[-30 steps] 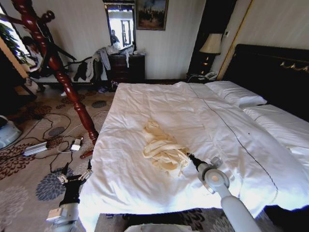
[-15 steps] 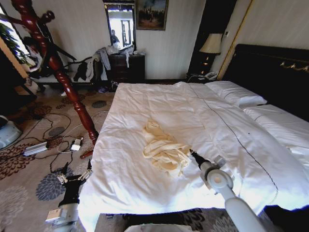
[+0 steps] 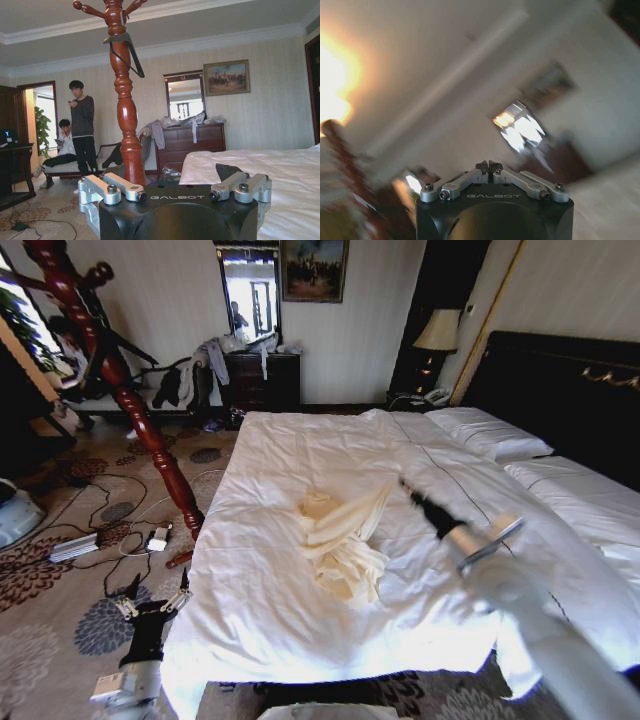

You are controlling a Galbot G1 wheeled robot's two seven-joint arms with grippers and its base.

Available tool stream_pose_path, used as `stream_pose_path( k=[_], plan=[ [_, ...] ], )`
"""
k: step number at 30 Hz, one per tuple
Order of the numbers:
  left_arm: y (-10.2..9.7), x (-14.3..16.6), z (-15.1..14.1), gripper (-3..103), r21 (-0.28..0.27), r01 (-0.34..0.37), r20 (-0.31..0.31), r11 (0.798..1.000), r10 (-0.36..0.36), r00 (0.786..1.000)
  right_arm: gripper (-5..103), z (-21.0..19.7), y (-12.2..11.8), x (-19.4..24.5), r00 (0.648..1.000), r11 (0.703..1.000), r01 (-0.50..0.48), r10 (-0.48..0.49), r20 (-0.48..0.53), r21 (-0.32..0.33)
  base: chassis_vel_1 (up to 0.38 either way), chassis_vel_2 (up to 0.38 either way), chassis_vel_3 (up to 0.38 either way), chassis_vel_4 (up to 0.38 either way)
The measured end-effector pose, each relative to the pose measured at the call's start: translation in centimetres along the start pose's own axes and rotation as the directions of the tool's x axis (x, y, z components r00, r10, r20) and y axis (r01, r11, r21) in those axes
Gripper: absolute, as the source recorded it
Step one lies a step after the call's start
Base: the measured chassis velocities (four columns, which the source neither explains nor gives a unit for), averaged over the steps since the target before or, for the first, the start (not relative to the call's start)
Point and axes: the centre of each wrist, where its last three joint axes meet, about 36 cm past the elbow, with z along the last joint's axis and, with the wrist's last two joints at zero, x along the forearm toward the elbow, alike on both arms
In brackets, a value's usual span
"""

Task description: Pick up the clothes from the bed and hang them on the clothes hanger.

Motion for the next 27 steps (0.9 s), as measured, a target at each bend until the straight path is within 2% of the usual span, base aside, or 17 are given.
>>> stream_pose_path(
  k=[2,4,6,10,11,14,15,17,19,23,27],
  plan=[
    [0.0,0.0,-0.1,100,0.000,0.001,0.005,1.000,-0.001,1.000,0,-4.7,2.1,-1.9,0.987,0.995,0.102,-0.104,0.123,0.017,0.000,0.000,0.000,0.000],
    [0.0,0.0,-0.2,100,0.001,0.001,0.006,1.000,-0.001,1.000,0,-5.8,2.6,-2.3,0.981,0.992,0.122,-0.124,0.151,0.023,0.000,0.000,0.000,0.000],
    [0.0,0.0,-0.2,100,0.001,0.002,0.007,1.000,-0.002,1.000,0,-9.1,3.9,-3.1,0.957,0.985,0.168,-0.174,0.231,0.046,0.000,0.000,0.000,0.000],
    [-0.2,0.0,-0.4,100,0.009,-0.002,0.012,1.000,0.002,1.000,0,-11.1,4.7,-3.4,0.939,0.979,0.187,-0.204,0.277,0.086,0.000,0.000,0.000,0.000],
    [-0.5,-0.1,-0.8,100,0.032,-0.009,0.011,0.999,0.009,1.000,0,-11.2,4.9,-3.4,0.937,0.976,0.181,-0.208,0.280,0.117,0.000,0.000,0.000,0.000],
    [-0.9,-0.2,-1.0,100,0.053,-0.032,0.005,0.998,0.032,0.999,0,-9.3,4.5,-3.2,0.954,0.956,0.123,-0.187,0.234,0.266,0.000,0.000,0.000,0.000],
    [-0.9,-0.2,-1.0,100,0.053,-0.032,0.005,0.998,0.032,0.999,0,-9.3,4.5,-3.2,0.954,0.956,0.123,-0.187,0.234,0.266,0.000,0.000,0.000,0.000],
    [-1.1,-0.4,-0.7,100,0.054,-0.063,-0.004,0.997,0.063,0.998,0,-5.8,3.4,-2.8,0.981,0.922,0.067,-0.131,0.145,0.381,0.000,0.000,0.000,0.000],
    [-1.2,-0.5,-0.3,100,0.056,-0.086,-0.015,0.995,0.087,0.996,0,-3.9,2.6,-2.6,0.991,0.913,0.036,-0.085,0.101,0.406,0.000,0.000,0.000,0.000],
    [-1.2,-0.7,0.5,100,0.074,-0.118,-0.044,0.990,0.122,0.992,0,-1.3,0.8,-2.5,0.999,0.909,-0.003,-0.019,0.049,0.417,0.000,0.000,0.000,0.000],
    [-1.3,-1.5,1.5,100,0.134,-0.166,-0.093,0.977,0.179,0.979,0,1.4,-1.6,-2.4,0.999,0.895,-0.036,0.046,-0.010,0.445,0.000,0.000,0.000,0.000]
  ],
)
